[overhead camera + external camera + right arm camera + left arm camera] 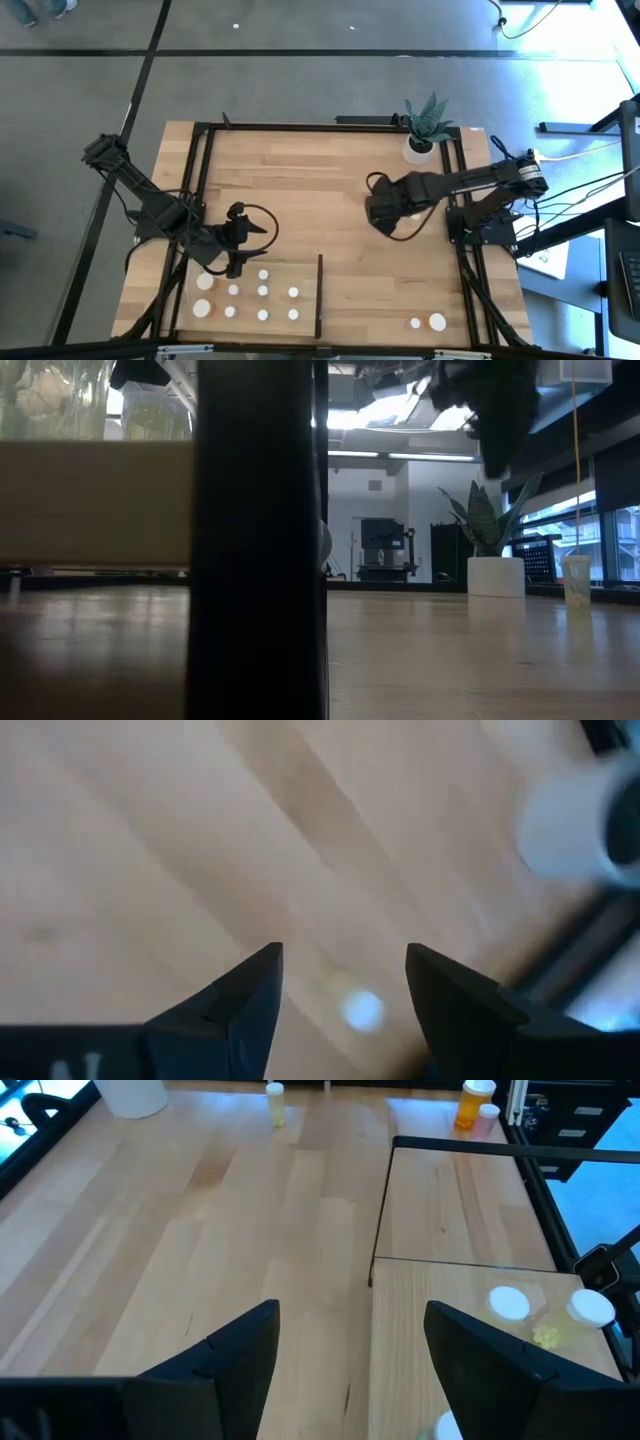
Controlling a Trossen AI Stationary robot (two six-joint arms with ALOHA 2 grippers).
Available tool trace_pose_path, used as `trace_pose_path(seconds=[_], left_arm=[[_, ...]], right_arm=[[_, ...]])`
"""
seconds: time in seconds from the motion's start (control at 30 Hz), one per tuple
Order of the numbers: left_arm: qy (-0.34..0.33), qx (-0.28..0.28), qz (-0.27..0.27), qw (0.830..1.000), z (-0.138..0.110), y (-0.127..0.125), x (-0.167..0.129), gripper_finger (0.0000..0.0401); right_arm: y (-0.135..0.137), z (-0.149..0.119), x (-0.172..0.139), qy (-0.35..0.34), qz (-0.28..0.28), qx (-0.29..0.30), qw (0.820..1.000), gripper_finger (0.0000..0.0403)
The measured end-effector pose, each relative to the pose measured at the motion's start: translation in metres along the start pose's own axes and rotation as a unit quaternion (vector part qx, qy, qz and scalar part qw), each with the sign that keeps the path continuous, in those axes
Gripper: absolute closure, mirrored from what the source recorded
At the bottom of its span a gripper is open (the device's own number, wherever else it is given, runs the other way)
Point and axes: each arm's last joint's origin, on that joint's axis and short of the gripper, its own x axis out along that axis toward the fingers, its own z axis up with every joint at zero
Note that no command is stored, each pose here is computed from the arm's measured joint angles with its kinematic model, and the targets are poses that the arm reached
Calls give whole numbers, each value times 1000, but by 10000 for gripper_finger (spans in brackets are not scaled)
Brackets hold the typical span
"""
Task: Pick and place medicine bottles onto shelf by color
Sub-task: Put the yellow pill bottle on the shelf aligned with the other yellow pill bottle
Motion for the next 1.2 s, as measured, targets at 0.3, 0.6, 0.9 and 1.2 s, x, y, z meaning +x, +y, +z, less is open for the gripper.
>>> trace_pose_path(seconds=[0.3, 0.6, 0.9, 1.2], left_arm=[[0, -2, 0, 1000, 0, 0, 0, 159], [0, -6, 0, 1000, 0, 0, 0, 159], [0, -18, 0, 1000, 0, 0, 0, 159], [0, -18, 0, 1000, 0, 0, 0, 159]], right_arm=[[-17, -6, 45, 100, -29, 53, 993, 189], [-29, -18, 76, 161, -53, 86, 982, 189], [-29, -26, 92, 186, -36, 59, 980, 189], [-27, -25, 93, 181, -17, 41, 982, 189]])
